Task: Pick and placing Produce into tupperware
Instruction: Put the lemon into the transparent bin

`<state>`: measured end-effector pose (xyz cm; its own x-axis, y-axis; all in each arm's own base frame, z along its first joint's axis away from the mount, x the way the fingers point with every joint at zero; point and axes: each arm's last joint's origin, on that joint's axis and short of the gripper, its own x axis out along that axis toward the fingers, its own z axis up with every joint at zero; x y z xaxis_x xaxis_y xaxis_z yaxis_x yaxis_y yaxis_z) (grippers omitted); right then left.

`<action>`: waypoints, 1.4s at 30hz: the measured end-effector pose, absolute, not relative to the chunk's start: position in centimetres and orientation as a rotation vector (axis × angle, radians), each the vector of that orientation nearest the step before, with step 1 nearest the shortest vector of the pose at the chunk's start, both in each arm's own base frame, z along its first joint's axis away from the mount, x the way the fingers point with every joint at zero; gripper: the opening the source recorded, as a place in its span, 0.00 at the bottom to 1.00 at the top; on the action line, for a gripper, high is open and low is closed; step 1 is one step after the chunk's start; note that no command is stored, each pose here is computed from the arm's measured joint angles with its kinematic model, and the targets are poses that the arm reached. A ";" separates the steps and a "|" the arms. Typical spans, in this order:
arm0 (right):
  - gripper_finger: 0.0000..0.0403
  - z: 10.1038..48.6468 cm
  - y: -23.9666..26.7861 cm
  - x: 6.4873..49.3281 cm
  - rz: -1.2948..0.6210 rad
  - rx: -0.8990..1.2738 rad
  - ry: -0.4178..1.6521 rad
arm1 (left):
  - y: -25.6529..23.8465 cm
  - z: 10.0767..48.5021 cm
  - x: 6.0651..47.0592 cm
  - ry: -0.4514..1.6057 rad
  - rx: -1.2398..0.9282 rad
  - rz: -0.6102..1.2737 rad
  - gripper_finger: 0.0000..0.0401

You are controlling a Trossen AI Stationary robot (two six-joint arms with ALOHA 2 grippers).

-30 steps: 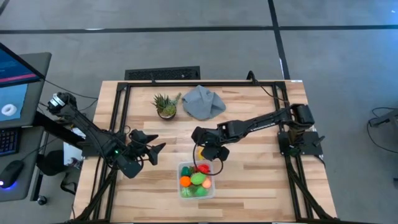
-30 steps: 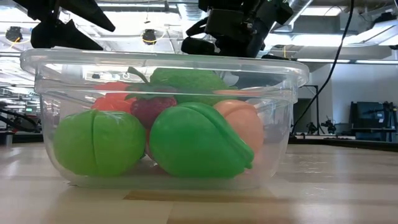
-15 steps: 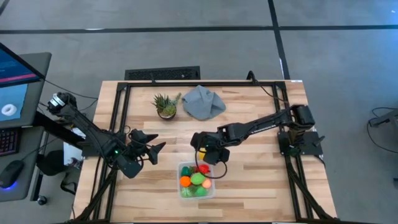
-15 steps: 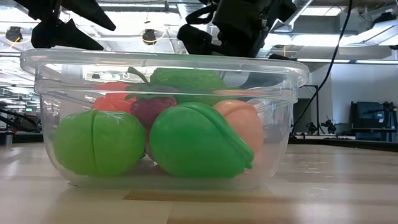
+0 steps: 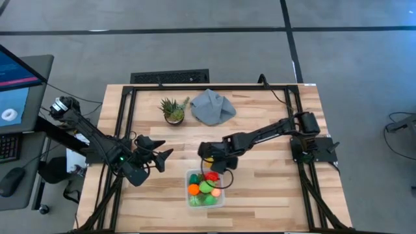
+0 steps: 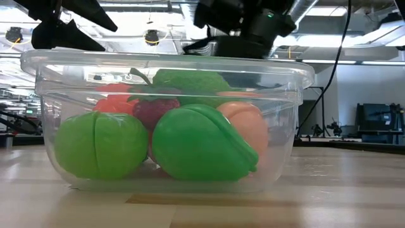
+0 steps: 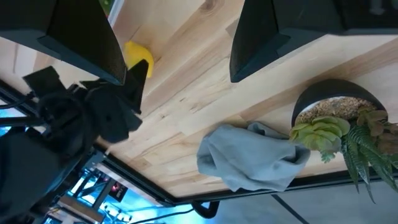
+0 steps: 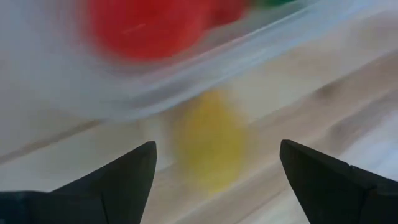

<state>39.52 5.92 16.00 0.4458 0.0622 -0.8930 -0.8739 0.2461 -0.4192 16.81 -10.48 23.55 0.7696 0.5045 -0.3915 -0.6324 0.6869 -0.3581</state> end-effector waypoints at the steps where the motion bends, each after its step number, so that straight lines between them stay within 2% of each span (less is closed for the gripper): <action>1: 0.90 15.9 5.8 39.3 0.784 -1.141 0.913 | -10.5 23.6 16.8 0.271 -0.501 0.645 0.70; 32: 0.89 14.4 5.8 40.1 0.756 -1.076 0.908 | -10.4 23.5 16.7 0.268 -0.479 0.659 0.70; 42: 0.87 13.8 5.8 40.8 0.731 -1.022 0.963 | -10.4 23.5 16.8 0.268 -0.484 0.657 0.70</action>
<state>40.84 5.76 13.80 0.4093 0.0643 -0.9101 -0.8594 0.3623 -0.3608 16.75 -10.41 23.49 0.7636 0.5182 -0.3853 -0.6399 0.6872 -0.3440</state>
